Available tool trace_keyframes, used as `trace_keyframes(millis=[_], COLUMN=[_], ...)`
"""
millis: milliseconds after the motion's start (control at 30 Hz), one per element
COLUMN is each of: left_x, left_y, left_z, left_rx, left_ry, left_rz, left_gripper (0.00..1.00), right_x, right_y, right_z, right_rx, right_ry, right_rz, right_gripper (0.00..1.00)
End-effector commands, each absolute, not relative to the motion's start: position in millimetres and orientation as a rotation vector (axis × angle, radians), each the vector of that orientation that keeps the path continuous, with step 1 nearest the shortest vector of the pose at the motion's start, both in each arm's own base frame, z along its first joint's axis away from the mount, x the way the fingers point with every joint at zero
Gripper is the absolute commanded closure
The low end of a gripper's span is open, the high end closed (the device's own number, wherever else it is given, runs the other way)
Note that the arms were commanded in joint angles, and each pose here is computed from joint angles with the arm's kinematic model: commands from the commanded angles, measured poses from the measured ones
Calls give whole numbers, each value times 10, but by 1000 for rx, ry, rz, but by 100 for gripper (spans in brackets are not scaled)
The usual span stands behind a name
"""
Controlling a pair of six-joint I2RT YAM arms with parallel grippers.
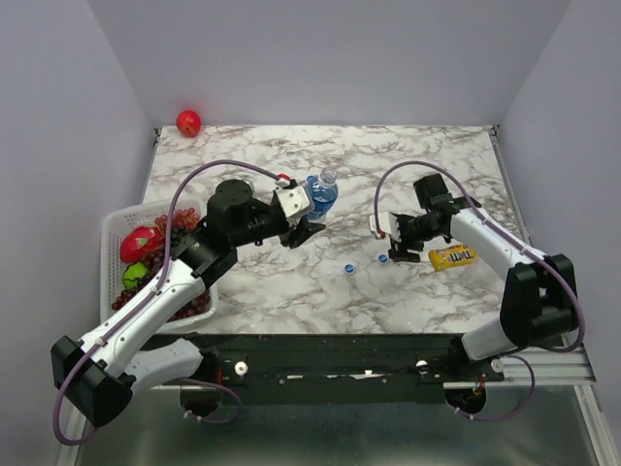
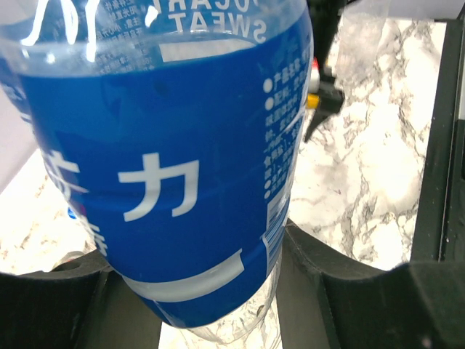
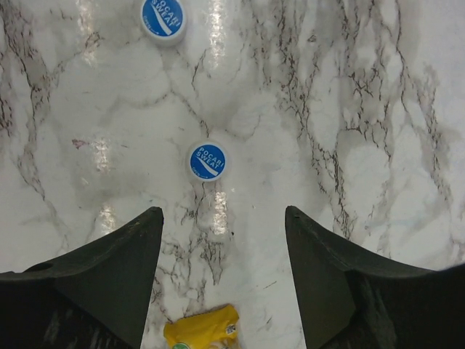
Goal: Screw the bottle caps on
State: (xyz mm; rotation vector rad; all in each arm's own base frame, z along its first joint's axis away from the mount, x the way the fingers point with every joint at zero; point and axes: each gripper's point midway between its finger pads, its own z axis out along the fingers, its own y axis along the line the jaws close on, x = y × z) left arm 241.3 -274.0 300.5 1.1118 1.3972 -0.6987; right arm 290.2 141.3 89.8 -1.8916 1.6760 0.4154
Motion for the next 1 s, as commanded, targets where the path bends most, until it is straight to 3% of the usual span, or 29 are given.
trace_keyframes(millis=[0,300,700,967], left_x=[2430,2461,2489,2486], left_y=[-2720,-2672,-2639,-2630], left_z=[3218,3164,3102,3086], left_rx=[1094,1088,1082,1079], left_ry=[1337,1362,1384,1381], left_rz=[-672,-656,-649,-648], left_gripper=[100,100,100,100], right_x=[3046,3006,2938,2901], right_y=[1430,1552,1678,1614], right_z=[693,392,218,203], right_rx=[-2043,-2133,-2176,-2199], right_ry=[1561,1545,1556,1594], right_rz=[318,385,413,412], right_gripper=[26,30,46,47])
